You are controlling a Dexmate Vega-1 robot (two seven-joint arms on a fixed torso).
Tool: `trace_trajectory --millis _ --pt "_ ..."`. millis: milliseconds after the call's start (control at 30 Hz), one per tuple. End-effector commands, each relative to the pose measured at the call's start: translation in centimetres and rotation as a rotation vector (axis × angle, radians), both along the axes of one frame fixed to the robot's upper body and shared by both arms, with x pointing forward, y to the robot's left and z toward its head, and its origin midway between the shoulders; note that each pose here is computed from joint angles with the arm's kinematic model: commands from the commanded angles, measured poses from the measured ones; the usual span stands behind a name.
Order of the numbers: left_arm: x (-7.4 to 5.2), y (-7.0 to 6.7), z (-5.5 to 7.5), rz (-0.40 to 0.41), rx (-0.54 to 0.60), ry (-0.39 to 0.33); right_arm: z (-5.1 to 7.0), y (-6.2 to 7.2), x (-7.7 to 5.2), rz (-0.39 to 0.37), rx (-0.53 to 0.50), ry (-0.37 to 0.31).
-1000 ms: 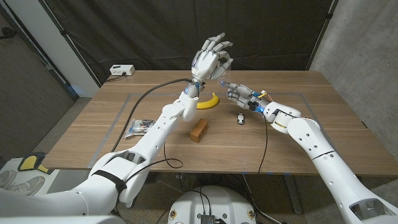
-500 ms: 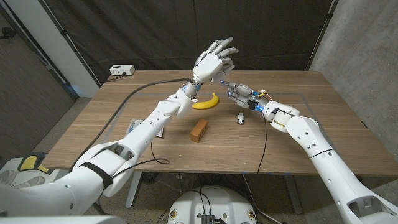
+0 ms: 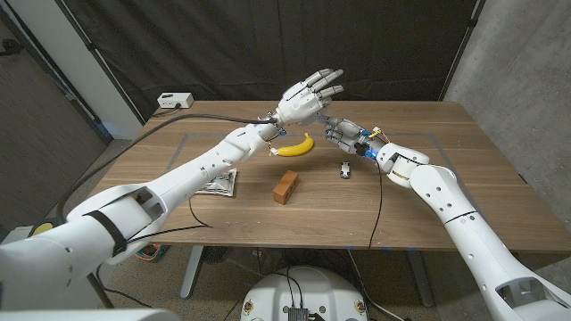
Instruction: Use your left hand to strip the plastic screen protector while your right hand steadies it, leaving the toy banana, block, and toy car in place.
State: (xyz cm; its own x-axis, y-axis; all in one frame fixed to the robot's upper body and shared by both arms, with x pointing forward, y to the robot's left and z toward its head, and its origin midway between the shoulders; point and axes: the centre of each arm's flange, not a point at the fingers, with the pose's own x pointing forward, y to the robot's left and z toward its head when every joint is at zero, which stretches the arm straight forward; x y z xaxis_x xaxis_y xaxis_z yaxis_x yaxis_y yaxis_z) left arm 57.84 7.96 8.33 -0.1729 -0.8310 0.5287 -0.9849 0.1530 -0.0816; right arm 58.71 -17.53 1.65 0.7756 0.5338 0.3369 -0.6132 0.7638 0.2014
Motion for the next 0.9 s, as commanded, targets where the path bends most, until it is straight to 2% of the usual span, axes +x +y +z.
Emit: trace_trajectory --millis 33,600,900 --pt "0.0 1.0 -0.5 0.055 0.078 -0.070 0.2 0.1 -0.1 0.001 -0.004 -0.006" --pt "0.2 0.7 -1.7 0.040 0.072 -0.026 0.2 0.4 -0.2 0.004 -0.006 -0.013" --pt "0.5 -0.7 -1.9 0.019 0.033 0.004 0.3 0.6 -0.1 0.007 -0.010 -0.015"
